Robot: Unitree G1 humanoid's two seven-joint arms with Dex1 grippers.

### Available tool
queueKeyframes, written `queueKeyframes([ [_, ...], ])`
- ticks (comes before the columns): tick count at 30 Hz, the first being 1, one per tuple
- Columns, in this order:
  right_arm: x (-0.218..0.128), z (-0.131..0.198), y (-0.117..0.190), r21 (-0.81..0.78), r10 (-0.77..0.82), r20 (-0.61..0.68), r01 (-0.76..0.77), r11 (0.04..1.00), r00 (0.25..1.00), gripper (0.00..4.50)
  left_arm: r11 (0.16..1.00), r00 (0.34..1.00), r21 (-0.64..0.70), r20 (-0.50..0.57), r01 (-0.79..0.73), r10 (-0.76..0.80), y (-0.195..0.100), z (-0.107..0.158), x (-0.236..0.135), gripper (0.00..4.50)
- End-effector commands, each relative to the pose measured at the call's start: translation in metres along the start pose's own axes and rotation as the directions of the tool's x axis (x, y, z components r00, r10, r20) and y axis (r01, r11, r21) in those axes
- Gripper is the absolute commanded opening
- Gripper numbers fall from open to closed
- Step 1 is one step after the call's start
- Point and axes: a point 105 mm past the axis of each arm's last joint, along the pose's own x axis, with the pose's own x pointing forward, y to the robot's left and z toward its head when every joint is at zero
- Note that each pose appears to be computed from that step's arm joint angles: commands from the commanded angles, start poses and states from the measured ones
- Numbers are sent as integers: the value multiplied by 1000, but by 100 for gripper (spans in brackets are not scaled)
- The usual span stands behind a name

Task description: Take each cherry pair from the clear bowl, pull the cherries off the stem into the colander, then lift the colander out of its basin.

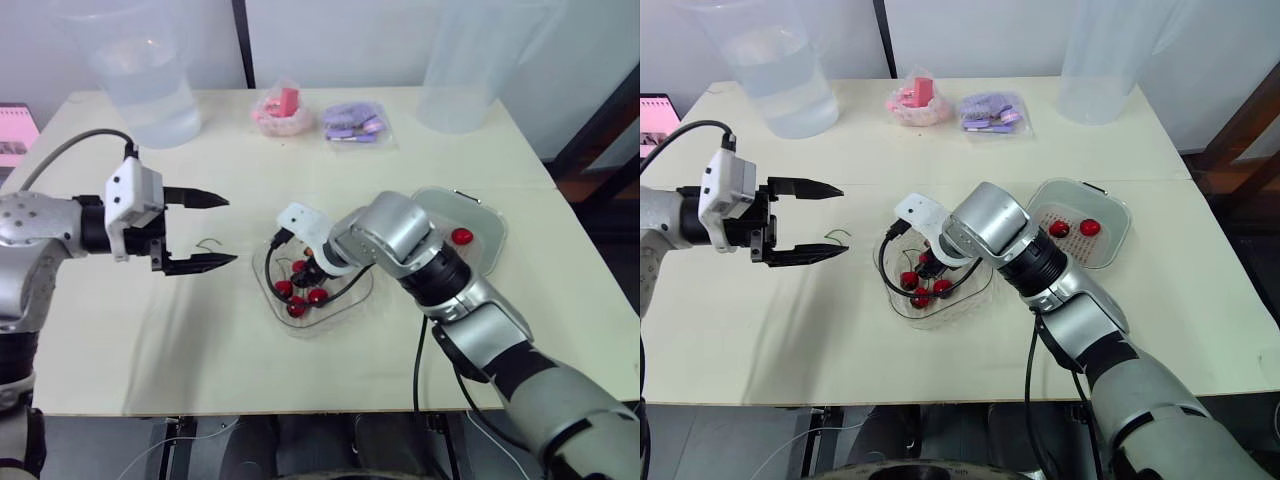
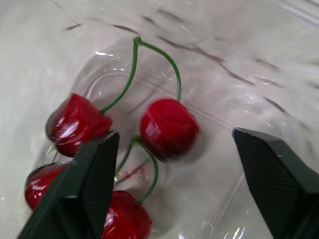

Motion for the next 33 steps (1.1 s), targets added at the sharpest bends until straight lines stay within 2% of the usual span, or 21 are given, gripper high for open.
queueKeyframes([
  [1, -5, 10, -1, -7, -11, 41, 12, 1000, 999, 362, 999, 1000, 51, 17, -7, 7, 1, 14, -1, 450],
  [14, 2, 15, 2, 13, -6, 54, 5, 1000, 999, 362, 999, 1000, 52, 17, -11, 10, 1, 16, -1, 450],
  [17, 2, 15, 3, 14, -3, 55, 2, 1000, 998, 272, 999, 1000, 52, 16, -12, 12, 1, 17, -1, 450],
  [21, 1, 15, 4, 12, 0, 56, -1, 1000, 998, 83, 999, 1000, 51, 14, -14, 13, 1, 17, -1, 450],
  [23, -3, 16, 3, 10, -1, 59, 1, 1000, 998, 62, 999, 1000, 51, 14, -15, 14, 1, 17, -1, 450],
  [29, -39, 32, -11, 0, -1, 147, 1, 1000, 989, 60, 998, 999, 46, 18, -32, 31, 5, 18, -4, 450],
  [33, -72, 39, -20, -43, 2, 239, 8, 999, 971, 60, 998, 997, 16, 60, -53, 52, 10, 23, -6, 450],
])
